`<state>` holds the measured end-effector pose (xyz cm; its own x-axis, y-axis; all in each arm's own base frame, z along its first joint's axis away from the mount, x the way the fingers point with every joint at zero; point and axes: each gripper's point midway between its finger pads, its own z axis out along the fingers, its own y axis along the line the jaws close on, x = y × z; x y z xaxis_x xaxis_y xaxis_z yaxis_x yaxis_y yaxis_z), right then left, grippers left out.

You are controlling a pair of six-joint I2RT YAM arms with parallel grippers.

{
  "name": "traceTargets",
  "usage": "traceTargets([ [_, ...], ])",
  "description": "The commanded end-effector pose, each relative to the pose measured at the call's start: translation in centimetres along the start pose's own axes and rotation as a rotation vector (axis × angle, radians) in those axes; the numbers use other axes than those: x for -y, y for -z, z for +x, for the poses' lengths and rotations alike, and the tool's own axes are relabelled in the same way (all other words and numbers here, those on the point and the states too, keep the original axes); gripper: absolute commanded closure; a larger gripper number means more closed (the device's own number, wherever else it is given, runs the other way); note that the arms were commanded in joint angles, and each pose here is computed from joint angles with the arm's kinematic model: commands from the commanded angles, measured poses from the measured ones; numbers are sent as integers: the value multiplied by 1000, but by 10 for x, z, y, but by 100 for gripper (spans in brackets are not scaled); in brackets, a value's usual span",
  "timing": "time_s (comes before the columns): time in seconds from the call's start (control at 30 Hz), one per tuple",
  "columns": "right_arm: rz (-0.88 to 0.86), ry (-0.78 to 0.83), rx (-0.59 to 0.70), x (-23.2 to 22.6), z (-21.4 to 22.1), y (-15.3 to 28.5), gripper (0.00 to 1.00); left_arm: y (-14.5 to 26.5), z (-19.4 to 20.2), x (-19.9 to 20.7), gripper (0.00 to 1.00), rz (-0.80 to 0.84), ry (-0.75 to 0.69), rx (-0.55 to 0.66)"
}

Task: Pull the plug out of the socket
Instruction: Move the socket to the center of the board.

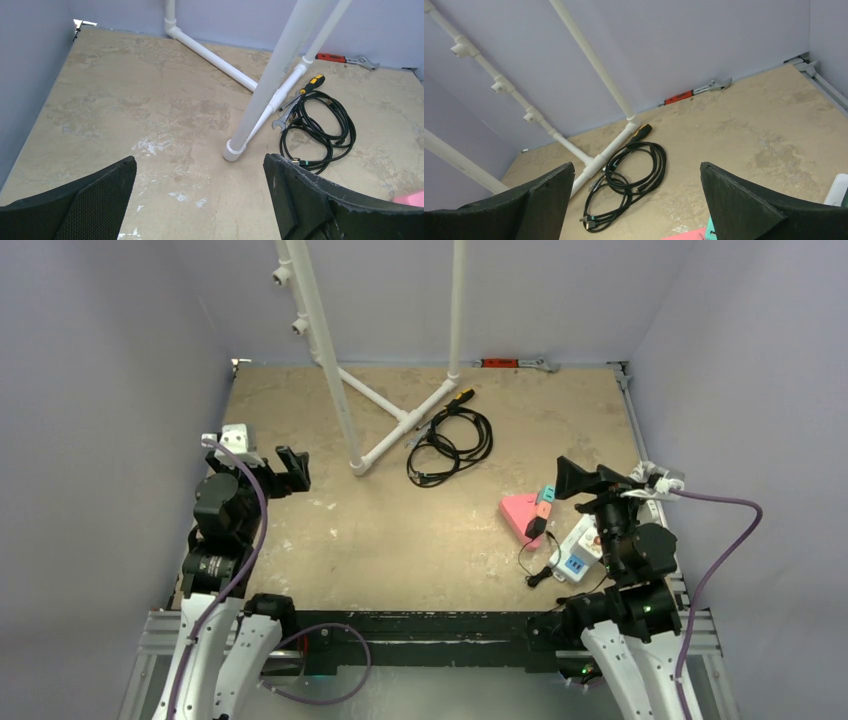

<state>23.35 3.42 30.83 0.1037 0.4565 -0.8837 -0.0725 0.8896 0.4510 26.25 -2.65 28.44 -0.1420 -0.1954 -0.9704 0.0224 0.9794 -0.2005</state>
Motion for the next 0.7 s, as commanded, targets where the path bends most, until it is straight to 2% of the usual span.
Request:
traceTargets([
  [0.0,-26,-16,4,-11,-14,-1,1,-4,-1,0,1,-7,31,-4],
  [0.2,6,-43,-73,-9,0,-6,1,-1,-1,1,1,-1,31,-1],
  [0.4,-26,-96,-195,-15,29,-6,1,-2,12,-14,1,-76,20,-35],
  [0.47,-52,-120,-266,-20,47,-8,6,-6,16,-6,1,-30,15,-58],
  [0.6,29,-110,-478,-5,101,-17,20,-9,24,9,1,60,20,-90],
  [0.67,90,-108,-514,8,117,-18,23,-8,26,12,1,75,20,-94],
])
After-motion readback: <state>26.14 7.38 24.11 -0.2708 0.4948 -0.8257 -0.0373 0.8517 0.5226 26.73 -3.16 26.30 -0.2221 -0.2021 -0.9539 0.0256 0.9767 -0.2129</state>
